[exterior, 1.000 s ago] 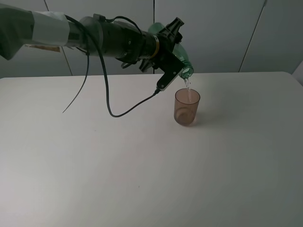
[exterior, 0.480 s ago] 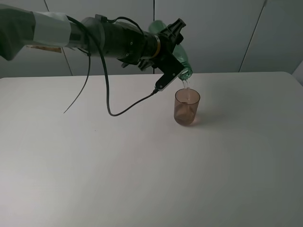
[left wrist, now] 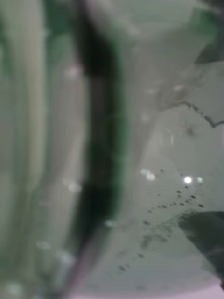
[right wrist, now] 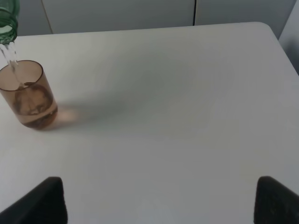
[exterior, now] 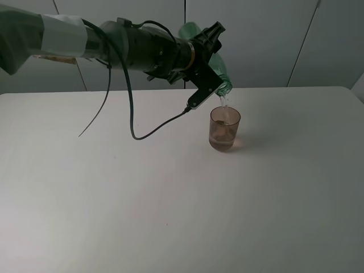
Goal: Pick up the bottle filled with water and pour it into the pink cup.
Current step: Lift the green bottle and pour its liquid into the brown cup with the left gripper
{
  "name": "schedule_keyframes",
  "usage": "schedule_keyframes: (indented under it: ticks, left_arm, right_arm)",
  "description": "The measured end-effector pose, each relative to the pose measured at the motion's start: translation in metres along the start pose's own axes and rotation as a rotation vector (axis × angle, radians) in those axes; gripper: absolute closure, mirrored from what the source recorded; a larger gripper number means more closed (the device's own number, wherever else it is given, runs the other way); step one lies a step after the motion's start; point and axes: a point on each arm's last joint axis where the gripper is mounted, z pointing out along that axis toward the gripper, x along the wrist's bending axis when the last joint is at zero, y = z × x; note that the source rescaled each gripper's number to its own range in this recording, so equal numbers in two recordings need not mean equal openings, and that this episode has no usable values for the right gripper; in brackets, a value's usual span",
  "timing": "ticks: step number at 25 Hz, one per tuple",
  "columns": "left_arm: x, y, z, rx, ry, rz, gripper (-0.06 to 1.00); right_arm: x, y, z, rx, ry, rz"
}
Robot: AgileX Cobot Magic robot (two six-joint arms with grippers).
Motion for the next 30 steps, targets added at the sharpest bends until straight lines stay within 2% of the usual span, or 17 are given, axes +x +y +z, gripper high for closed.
schedule_keyframes:
  ticks: [18, 30]
  left_arm:
    - [0.001, 0.000, -0.001, 0.023, -0.006, 0.002, 0.94]
    - [0.006, 0.010, -0.003, 0.008, 0.004, 0.064, 0.94]
  right_arm:
    - [0.000, 0.000, 0.000, 0.000, 0.000, 0.000]
    - [0.000, 0.000, 0.000, 0.000, 0.000, 0.000]
